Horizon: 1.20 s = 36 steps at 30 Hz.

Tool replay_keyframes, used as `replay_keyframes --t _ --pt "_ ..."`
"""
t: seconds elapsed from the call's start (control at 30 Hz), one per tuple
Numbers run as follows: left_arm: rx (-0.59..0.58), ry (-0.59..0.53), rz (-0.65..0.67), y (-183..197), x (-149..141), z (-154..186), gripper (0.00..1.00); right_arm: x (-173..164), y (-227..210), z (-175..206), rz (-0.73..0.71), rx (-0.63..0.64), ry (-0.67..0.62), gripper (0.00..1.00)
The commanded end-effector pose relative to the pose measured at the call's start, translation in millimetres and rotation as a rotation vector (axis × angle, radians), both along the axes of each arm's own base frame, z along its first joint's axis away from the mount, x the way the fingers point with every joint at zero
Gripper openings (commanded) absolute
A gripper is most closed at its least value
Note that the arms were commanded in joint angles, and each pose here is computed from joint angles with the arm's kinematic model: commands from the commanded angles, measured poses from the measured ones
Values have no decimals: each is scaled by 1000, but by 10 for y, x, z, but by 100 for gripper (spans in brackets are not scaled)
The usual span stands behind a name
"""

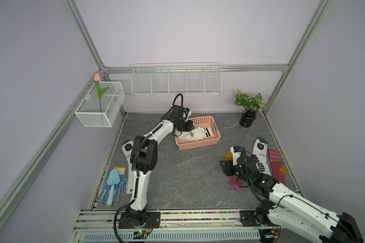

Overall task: Place the socks together as a pair
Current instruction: Place a pair of socks in the bin.

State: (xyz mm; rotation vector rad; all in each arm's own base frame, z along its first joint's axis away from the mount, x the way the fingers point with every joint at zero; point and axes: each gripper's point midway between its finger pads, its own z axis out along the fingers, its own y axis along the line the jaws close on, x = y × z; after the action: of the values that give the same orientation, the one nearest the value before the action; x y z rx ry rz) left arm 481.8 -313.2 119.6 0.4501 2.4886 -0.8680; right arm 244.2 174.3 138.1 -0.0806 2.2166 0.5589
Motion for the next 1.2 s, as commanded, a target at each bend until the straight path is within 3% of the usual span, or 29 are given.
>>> replay_keyframes --t 0.0,0.27,0.3,0.43,0.53,0.8,0.97,1.07,1.17 --pt "51 -16 9 126 14 -48 0 53 52 155 -1 45 -27 52" --pt "125 -29 43 277 23 -84 0 53 66 164 5 48 -26 52" --pt "141 -34 52 314 32 -83 5 57 69 169 5 48 -27 53" --pt "197 -57 86 427 38 -32 49 49 78 181 10 52 -27 55" --pt "233 -97 122 527 69 97 58 46 73 186 11 52 -29 55" --pt "328 -174 273 824 129 444 55 37 35 149 1 31 -19 55" --pt "234 -155 200 477 -11 442 34 47 14 149 -5 13 -23 55" --pt "250 -118 140 253 -59 257 20 55 3 142 -8 -3 -18 54" --pt "283 -76 126 194 -43 32 13 54 -24 118 -17 -25 -9 54"
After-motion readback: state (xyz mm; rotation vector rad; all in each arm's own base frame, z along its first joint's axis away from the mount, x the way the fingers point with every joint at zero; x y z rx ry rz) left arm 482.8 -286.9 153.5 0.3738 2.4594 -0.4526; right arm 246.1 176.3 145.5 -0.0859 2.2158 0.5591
